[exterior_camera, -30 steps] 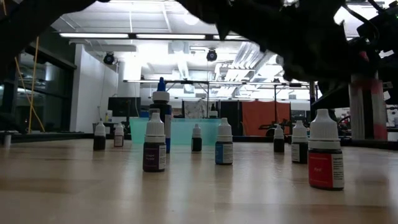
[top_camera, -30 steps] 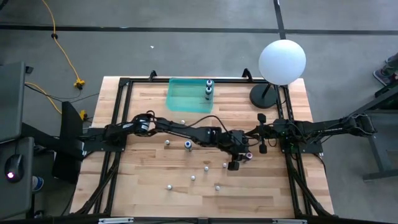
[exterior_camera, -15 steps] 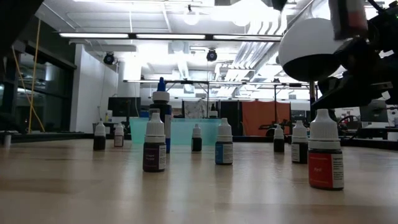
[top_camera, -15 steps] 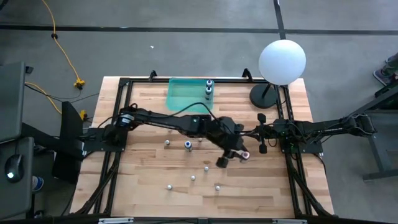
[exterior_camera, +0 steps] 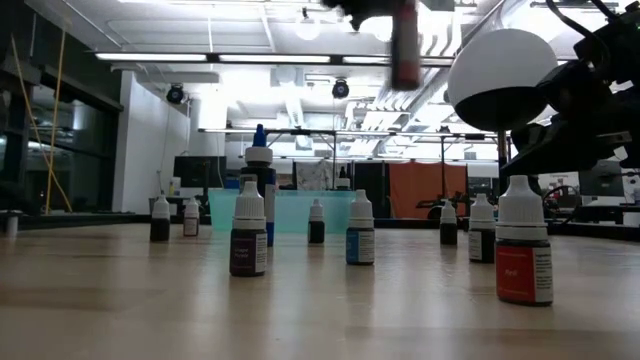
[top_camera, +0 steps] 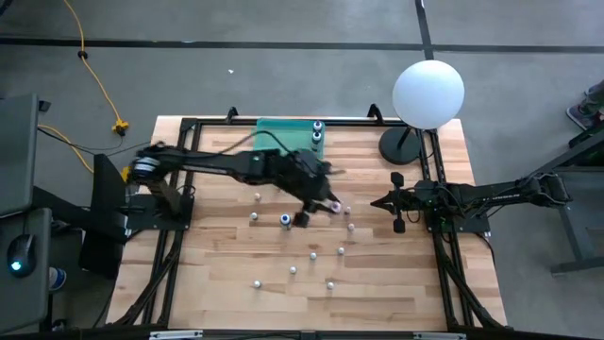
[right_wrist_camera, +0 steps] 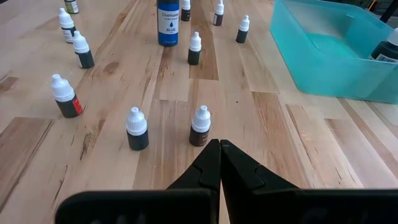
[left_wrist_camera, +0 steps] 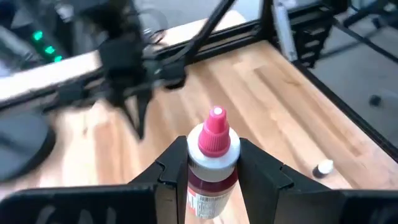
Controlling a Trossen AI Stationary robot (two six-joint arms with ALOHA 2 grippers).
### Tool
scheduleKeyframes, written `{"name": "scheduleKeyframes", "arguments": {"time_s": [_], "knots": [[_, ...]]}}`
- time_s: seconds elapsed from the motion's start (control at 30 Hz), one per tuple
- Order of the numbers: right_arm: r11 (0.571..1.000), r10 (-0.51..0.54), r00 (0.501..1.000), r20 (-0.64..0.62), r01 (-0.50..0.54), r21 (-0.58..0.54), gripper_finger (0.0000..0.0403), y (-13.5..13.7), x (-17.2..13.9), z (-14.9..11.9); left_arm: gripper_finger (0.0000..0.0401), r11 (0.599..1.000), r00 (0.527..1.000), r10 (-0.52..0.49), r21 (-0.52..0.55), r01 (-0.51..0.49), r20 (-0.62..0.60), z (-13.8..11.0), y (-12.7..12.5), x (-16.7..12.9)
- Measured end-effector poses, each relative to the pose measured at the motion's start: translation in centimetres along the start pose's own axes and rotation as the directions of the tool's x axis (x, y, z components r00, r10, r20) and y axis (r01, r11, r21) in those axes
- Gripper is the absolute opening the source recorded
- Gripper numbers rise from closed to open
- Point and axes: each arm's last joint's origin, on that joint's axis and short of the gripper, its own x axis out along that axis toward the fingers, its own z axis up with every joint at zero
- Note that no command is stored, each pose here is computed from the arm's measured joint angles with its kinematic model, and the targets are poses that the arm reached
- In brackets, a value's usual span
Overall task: Pick & Place food coloring
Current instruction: Put the big pink food coloring bottle into the blue transparent bin
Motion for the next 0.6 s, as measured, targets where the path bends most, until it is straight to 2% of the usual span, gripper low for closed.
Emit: {"name": "scheduleKeyframes", "arguments": {"time_s": [0.13,0.27,0.37,0.5,0.6], "knots": [[1.000,0.000,1.000,0.000,0.000,0.000,0.0000,0.0,0.0,0.0,0.0095,0.989,0.995,0.102,-0.108,-0.104,-0.023,-3.4,0.9,-2.4],[1.000,0.000,1.000,-0.003,0.000,0.000,0.0000,0.0,0.0,0.0,0.0095,0.949,0.973,0.221,-0.216,-0.232,-0.072,-6.0,2.3,-4.6],[1.000,0.001,1.000,-0.003,-0.001,0.000,0.0000,0.0,0.0,0.0,0.0096,0.918,0.950,0.296,-0.244,-0.312,-0.098,-7.2,3.4,-6.0],[1.000,0.000,1.000,-0.004,0.000,0.000,0.0000,0.0,0.0,0.0,0.0096,0.854,0.900,0.409,-0.285,-0.435,-0.148,-8.7,5.0,-7.5],[1.000,0.000,1.000,-0.001,0.000,0.000,0.0000,0.0,0.0,0.0,0.0096,0.782,0.848,0.502,-0.329,-0.529,-0.169,-9.8,6.1,-8.2]]}}
